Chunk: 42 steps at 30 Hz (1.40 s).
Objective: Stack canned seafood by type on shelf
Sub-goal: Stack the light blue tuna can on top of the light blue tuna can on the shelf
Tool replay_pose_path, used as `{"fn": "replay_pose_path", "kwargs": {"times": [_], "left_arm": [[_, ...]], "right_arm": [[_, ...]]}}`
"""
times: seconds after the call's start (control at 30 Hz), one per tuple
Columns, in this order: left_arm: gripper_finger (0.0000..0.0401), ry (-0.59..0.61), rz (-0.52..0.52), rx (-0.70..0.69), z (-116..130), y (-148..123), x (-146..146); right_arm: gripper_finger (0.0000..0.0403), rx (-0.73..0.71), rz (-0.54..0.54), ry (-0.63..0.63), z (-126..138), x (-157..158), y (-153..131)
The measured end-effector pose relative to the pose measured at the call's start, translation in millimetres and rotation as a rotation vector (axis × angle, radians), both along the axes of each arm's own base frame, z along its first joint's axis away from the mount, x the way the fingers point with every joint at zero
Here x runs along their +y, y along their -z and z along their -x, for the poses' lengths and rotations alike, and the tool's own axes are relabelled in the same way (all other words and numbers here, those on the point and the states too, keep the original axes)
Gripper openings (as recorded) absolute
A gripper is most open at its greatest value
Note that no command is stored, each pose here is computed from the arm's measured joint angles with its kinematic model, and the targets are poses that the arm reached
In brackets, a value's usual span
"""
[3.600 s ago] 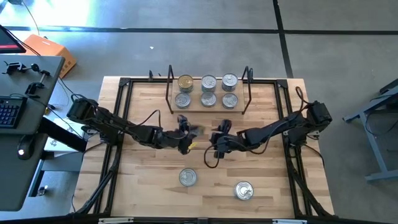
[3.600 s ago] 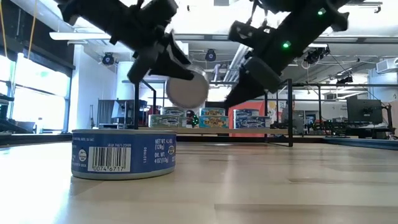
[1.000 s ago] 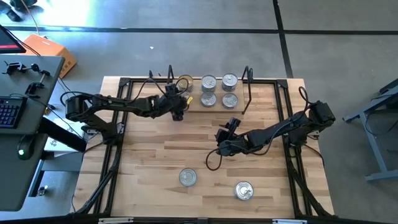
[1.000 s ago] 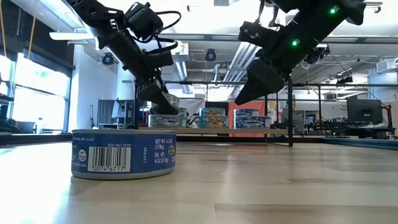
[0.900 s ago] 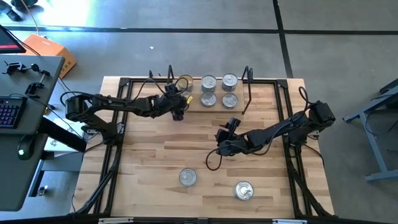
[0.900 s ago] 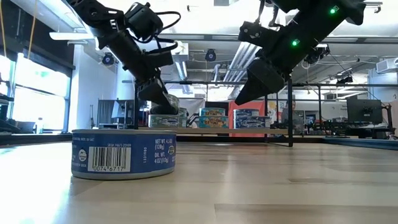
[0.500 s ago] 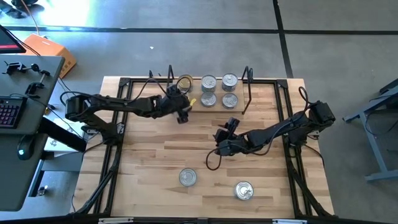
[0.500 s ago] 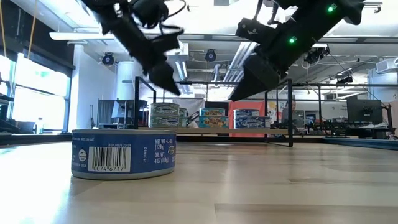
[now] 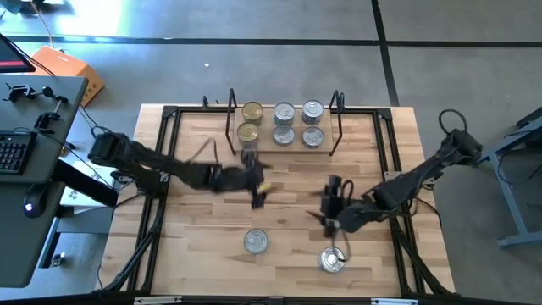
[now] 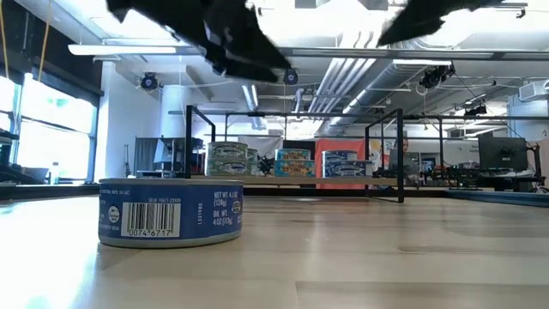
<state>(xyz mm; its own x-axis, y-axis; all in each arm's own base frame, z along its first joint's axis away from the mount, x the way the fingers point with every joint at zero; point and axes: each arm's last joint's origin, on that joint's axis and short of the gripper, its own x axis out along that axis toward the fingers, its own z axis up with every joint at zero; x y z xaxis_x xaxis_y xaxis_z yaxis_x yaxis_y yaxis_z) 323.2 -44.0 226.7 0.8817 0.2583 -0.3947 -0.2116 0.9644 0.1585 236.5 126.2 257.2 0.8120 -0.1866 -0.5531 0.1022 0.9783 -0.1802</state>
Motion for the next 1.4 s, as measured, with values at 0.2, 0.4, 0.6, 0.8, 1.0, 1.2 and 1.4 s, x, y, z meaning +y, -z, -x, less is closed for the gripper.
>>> {"fn": "replay_pose_path", "kwargs": {"times": [0.2, 0.4, 0.6, 0.8, 1.0, 1.2, 1.4], "left_arm": [[0.0337, 0.092, -0.005, -0.196, 3.3, 32.8, -42.9], [0.0337, 0.117, -0.054, -0.184, 1.7, 42.2, -49.2], [0.0337, 0.099, -0.089, -0.184, 0.5, 39.4, -41.9], [0.0337, 0.062, -0.122, -0.082, 10.7, 35.7, -40.4], [0.0337, -0.103, -0.067, 0.036, 35.8, 23.6, -31.1], [0.0337, -0.043, 0.067, 0.079, 34.0, 31.2, -29.2], [0.0337, -0.015, 0.108, 0.094, 17.7, 54.8, -25.6]], "right_arm": [[0.0236, 0.268, -0.563, -0.179, 25.9, 22.9, 30.4], [0.0182, 0.469, -0.956, -0.115, 43.1, 58.7, 82.6], [0.0106, 0.459, -0.838, -0.038, 34.6, 66.7, 116.4], [0.0063, 0.348, -0.633, 0.058, 19.7, 48.3, 129.7], [0.0038, 0.239, -0.283, 0.082, -3.7, 7.5, 131.6], [0.002, 0.17, -0.206, 0.104, -36.2, -48.6, 127.2], [0.0014, -0.063, -0.136, 0.08, -60.7, -82.4, 108.4]]}}
